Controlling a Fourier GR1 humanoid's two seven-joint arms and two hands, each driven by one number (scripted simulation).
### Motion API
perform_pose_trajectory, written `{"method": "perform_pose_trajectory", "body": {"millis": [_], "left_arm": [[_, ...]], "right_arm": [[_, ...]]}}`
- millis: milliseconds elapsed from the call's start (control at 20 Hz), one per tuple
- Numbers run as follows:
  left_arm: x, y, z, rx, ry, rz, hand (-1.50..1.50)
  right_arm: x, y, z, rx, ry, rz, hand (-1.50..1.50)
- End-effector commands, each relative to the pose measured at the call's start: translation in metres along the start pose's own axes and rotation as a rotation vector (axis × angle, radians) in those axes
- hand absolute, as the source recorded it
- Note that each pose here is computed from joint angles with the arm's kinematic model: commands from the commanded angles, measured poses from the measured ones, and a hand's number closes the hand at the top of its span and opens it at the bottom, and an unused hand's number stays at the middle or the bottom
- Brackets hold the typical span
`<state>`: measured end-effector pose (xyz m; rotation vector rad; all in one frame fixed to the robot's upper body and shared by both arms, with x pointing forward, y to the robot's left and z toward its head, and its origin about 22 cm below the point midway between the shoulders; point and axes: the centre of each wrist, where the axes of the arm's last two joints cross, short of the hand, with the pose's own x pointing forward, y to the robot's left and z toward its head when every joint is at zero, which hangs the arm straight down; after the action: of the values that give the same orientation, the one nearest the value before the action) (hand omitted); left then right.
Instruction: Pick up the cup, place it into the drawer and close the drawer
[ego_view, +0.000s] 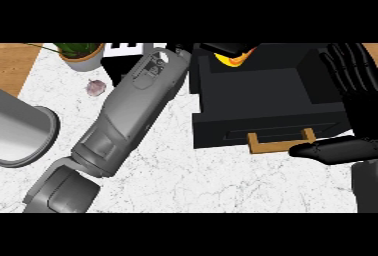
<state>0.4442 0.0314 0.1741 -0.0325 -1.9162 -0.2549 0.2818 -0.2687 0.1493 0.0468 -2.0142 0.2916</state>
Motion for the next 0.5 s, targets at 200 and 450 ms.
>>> {"method": "perform_pose_trajectory", "body": {"millis": [200, 450], "left_arm": [[-0.024, -0.003, 0.006, -0.114, 0.142, -0.142, 1.5], [-0.059, 0.002, 0.027, -0.146, 0.189, -0.145, 1.5]], "right_arm": [[0.002, 0.002, -0.017, 0.054, -0.038, -0.032, -1.5], [0.006, 0.02, -0.02, 0.08, -0.044, -0.034, -1.5]]}}
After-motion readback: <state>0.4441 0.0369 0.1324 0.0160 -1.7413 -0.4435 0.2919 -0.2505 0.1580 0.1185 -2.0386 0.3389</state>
